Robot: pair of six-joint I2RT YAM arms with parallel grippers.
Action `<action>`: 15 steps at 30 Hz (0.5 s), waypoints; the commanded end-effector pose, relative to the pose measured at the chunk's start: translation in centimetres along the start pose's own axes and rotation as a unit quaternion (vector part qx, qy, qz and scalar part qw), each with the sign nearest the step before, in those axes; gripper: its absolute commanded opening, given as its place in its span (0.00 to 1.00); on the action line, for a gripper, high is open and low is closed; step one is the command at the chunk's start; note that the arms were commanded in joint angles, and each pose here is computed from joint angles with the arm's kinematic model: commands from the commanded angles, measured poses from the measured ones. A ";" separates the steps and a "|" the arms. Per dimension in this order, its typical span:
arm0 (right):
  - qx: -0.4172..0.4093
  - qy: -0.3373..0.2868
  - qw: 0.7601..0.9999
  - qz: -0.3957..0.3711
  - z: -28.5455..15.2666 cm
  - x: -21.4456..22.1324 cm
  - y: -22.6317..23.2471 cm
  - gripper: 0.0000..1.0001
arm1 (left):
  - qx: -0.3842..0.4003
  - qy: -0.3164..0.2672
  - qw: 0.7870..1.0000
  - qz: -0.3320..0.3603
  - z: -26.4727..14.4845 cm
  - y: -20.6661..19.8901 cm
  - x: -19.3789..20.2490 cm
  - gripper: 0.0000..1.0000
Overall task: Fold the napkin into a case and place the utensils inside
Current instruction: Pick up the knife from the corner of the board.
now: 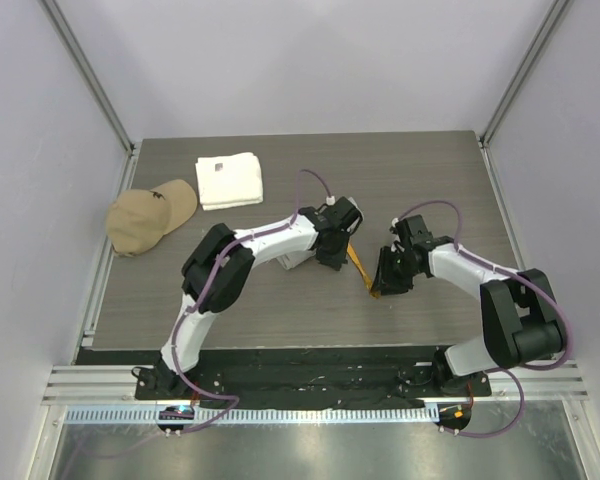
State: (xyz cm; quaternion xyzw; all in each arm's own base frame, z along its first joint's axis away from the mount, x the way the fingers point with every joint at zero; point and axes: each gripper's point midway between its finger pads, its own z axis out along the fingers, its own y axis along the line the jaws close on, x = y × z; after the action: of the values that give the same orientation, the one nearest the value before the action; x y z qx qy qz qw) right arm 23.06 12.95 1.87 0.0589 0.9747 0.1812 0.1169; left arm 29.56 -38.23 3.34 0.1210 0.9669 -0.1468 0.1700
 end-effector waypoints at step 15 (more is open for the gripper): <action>-0.113 -0.029 0.990 0.081 0.4 2.8 3.8 0.36 | 0.053 0.021 0.996 0.067 5.5 -6.6 0.6 0.01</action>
State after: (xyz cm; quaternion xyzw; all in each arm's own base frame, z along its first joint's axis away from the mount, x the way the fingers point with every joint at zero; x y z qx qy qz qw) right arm 21.82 15.34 2.02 0.1045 0.9500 0.2553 0.1465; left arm 30.38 -45.23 2.42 0.1645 0.9518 -0.1890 0.1770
